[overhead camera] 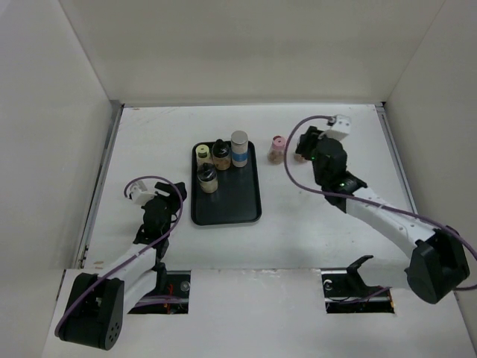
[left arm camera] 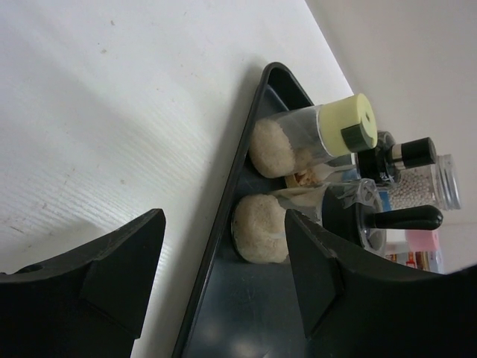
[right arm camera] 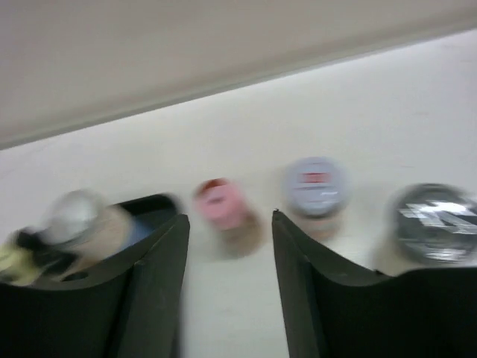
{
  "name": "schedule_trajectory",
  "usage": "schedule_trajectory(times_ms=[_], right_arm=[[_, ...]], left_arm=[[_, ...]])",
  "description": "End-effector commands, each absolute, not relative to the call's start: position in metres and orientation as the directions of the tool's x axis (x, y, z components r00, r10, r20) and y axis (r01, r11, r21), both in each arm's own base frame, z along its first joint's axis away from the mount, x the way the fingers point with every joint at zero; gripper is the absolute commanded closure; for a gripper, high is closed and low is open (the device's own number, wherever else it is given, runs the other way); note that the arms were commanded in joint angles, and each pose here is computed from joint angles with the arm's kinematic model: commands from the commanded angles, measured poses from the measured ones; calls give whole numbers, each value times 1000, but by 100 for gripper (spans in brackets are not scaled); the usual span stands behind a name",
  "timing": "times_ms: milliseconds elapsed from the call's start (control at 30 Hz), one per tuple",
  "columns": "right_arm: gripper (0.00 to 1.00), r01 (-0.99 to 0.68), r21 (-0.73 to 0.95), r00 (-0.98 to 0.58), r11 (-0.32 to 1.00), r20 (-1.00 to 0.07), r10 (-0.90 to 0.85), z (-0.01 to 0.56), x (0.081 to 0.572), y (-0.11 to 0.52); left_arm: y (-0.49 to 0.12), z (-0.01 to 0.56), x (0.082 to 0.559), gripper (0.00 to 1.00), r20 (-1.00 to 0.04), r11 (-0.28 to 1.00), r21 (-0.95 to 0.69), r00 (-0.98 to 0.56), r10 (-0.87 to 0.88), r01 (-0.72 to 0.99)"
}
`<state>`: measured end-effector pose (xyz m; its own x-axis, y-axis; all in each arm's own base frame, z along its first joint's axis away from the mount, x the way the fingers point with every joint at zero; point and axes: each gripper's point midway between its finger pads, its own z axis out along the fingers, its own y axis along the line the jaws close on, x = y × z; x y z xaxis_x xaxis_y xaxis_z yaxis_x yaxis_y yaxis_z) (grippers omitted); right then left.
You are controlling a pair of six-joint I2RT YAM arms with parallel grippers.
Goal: Organize the condiment bottles
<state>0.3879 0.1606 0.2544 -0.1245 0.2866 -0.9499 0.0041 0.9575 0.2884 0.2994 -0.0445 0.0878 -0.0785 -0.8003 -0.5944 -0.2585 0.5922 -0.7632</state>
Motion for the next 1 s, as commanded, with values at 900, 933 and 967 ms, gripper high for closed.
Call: schedule_trajectory(times_ms=[900, 933, 967], right_arm=[[18, 378, 116, -335, 918, -908, 252, 155, 448, 25], [20, 376, 118, -340, 919, -905, 255, 153, 447, 25], [25, 381, 120, -340, 917, -904, 260, 153, 447, 24]], left_arm=[[-51, 102, 306, 35, -597, 596, -775, -68, -800, -208], [-51, 103, 306, 35, -599, 598, -774, -67, -798, -206], [-51, 103, 306, 35, -600, 600, -773, -67, -797, -208]])
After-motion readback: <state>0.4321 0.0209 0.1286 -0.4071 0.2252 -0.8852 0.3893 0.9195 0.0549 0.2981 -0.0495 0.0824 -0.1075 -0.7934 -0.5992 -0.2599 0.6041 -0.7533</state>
